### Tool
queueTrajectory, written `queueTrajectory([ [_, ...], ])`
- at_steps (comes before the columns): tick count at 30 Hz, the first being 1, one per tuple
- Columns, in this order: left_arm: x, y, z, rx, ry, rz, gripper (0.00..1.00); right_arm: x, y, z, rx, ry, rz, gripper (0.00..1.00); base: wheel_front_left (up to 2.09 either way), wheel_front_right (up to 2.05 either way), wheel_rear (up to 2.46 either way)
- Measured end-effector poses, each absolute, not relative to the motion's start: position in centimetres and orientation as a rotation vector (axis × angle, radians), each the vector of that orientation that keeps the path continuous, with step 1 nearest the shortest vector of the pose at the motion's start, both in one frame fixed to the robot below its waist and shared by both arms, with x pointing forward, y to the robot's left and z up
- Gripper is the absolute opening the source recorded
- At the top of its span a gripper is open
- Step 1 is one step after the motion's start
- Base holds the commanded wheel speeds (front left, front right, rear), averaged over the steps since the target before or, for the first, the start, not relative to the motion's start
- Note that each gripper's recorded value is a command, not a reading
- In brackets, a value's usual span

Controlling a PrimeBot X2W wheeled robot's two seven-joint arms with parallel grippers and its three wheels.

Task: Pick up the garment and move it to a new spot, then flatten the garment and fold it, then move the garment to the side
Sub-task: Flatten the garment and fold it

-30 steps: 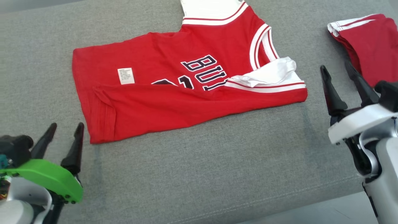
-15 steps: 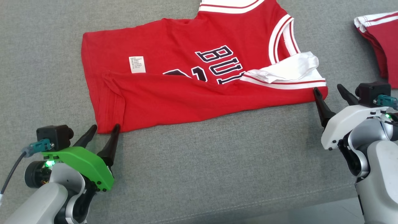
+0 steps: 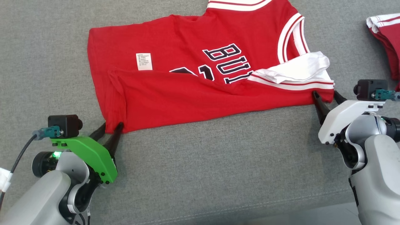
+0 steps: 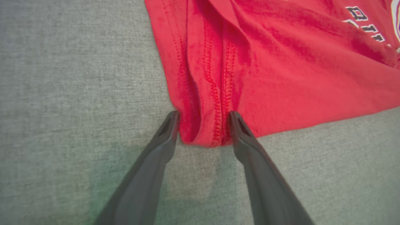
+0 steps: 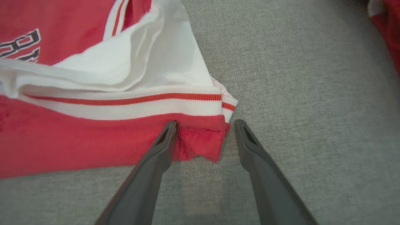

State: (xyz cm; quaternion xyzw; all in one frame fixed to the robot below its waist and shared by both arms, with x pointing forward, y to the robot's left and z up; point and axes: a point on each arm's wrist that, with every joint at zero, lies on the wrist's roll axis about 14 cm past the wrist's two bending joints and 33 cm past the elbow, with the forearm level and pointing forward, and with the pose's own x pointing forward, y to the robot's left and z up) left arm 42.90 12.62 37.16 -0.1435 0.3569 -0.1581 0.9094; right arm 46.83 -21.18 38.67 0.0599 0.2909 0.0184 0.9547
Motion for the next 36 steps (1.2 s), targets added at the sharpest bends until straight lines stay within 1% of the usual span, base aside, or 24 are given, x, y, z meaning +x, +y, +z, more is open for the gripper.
queueTrajectory([
  [1, 42.8, 12.5, 37.1, -0.296, 0.745, -0.336, 0.0, 46.8, -21.1, 38.6, 0.154, 0.597, 0.035, 0.0, 0.0, 0.0, 0.0],
  [6, 42.3, 12.3, 37.3, -0.311, 0.755, -0.362, 0.0, 46.8, -21.4, 38.9, 0.219, 0.603, 0.026, 0.0, 0.0, 0.0, 0.0],
  [9, 41.9, 12.8, 37.9, -0.331, 0.759, -0.37, 0.0, 46.9, -22.2, 40.0, 0.253, 0.577, 0.015, 0.0, 0.0, 0.0, 0.0],
  [13, 40.1, 13.3, 39.2, -0.35, 0.768, -0.397, 0.0, 46.3, -23.8, 41.9, 0.247, 0.556, 0.013, 0.0, 0.0, 0.0, 0.0],
  [19, 35.8, 12.0, 41.2, -0.458, 0.808, -0.46, 0.0, 43.1, -25.1, 42.9, 0.233, 0.607, 0.026, 0.0, 0.0, 0.0, 0.0],
  [24, 31.5, 11.4, 40.1, -0.509, 0.895, -0.451, 0.0, 39.4, -25.1, 41.1, 0.26, 0.715, 0.025, 0.0, 0.0, 0.0, 0.0],
  [26, 31.0, 11.6, 39.5, -0.483, 0.902, -0.432, 0.0, 38.7, -24.8, 40.3, 0.312, 0.737, 0.009, 0.0, 0.0, 0.0, 0.0],
  [27, 31.2, 11.6, 39.4, -0.488, 0.888, -0.412, 0.31, 38.4, -24.7, 39.9, 0.304, 0.752, 0.005, 0.34, 0.0, 0.0, 0.0],
  [28, 31.3, 11.4, 39.4, -0.498, 0.879, -0.406, 0.88, 38.3, -24.9, 39.8, 0.285, 0.753, 0.0, 0.85, 0.0, 0.0, 0.0],
  [29, 31.2, 11.1, 39.4, -0.505, 0.876, -0.407, 1.0, 38.4, -25.1, 39.9, 0.295, 0.74, -0.008, 1.0, 0.0, 0.0, 0.0],
  [32, 31.8, 11.6, 40.0, -0.519, 0.823, -0.369, 1.0, 39.1, -24.5, 40.9, 0.305, 0.705, 0.014, 1.0, 0.0, 0.0, 0.0],
  [36, 34.0, 14.4, 41.4, -0.466, 0.729, -0.301, 1.0, 42.8, -25.6, 46.3, 0.259, 0.525, 0.029, 1.0, 0.0, 0.0, 0.0],
])
